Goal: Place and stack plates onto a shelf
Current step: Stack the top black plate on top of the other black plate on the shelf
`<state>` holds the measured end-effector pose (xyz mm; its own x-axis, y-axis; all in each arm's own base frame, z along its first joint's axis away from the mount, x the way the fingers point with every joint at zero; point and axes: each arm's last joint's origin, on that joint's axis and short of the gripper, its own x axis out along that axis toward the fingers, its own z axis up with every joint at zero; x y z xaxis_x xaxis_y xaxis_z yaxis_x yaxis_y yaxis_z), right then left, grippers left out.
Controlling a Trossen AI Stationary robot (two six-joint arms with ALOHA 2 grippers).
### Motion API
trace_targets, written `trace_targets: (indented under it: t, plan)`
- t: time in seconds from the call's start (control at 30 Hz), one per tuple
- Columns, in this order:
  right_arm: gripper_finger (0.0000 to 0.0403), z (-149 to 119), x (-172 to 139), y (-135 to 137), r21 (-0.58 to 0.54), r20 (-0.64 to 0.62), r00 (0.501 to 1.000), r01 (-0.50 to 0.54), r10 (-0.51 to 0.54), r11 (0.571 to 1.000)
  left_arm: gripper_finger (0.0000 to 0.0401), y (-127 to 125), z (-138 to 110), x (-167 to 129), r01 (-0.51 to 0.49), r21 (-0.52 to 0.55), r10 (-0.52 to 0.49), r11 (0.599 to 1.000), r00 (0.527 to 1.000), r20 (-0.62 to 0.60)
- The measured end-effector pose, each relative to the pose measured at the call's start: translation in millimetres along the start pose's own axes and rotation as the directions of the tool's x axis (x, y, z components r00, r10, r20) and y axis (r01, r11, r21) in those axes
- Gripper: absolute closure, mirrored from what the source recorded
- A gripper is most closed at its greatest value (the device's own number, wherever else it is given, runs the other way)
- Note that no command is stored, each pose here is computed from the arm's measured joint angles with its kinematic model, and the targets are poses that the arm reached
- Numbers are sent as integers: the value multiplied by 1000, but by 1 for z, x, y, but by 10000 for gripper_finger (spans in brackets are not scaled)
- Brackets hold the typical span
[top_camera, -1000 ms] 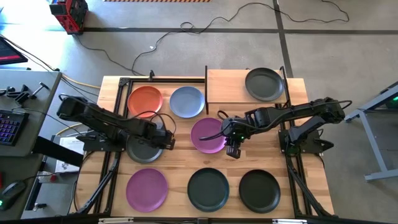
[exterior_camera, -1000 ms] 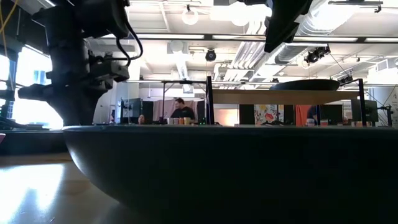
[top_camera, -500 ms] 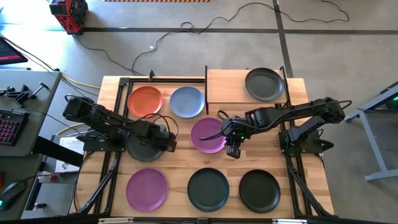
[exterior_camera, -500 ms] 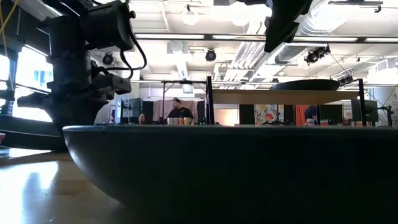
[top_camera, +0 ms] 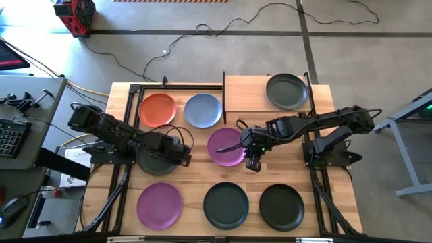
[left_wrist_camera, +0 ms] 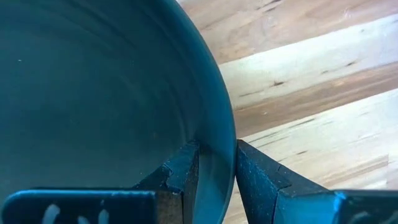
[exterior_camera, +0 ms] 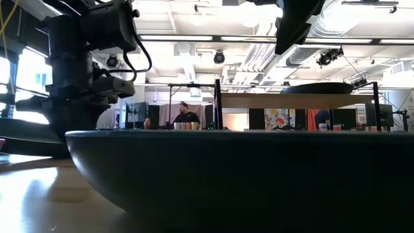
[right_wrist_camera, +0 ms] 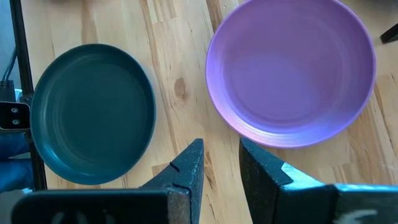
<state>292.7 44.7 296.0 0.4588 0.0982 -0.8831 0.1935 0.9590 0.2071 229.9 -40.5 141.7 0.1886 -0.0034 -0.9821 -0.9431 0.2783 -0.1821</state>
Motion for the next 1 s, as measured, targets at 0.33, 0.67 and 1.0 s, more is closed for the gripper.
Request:
trace_targets:
  t: [0.33,0.67,1.0]
  plan:
    - [323,1,0,1,0,13,1000,-6,6,1000,324,0,-6,0,-3,31,3,1000,1000,0]
    - [323,4,0,2,6,43,999,-18,18,1000,371,-1,-9,-1,0,92,0,996,1000,0]
    - [323,4,0,1,8,52,999,2,-2,1000,393,-12,-7,-20,-49,200,46,979,999,16]
